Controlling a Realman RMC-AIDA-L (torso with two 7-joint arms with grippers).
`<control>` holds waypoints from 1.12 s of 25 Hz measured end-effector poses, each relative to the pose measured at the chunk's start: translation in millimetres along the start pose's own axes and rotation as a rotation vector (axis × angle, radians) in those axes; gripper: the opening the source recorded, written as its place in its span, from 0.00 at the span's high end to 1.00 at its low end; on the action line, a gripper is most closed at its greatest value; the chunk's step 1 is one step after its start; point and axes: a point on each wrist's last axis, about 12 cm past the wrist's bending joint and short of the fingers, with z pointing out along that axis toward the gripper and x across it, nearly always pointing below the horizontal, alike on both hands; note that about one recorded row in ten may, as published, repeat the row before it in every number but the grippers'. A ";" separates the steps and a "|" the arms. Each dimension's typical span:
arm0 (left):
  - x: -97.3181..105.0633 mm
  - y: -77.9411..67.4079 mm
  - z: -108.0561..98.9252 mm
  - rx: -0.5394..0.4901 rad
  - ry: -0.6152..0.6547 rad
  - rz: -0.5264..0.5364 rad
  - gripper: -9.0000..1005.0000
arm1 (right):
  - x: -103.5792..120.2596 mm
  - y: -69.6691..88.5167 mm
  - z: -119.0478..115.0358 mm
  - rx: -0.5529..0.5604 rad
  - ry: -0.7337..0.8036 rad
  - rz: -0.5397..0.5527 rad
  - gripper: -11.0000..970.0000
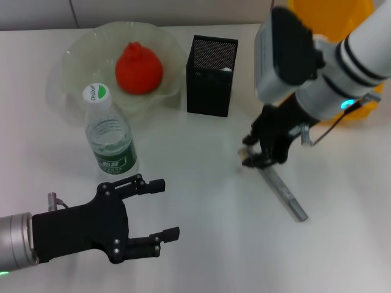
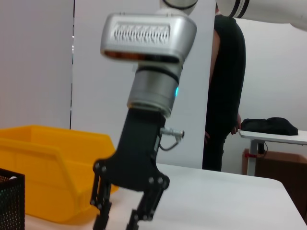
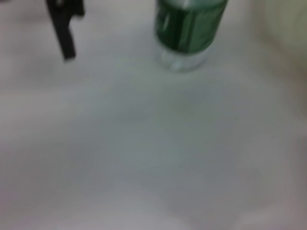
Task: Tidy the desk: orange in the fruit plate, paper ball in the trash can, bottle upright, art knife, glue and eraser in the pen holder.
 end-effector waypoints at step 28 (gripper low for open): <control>-0.7 -1.6 0.0 0.009 -0.010 0.007 0.19 | -31.2 -51.3 -47.2 0.379 -0.328 0.148 0.59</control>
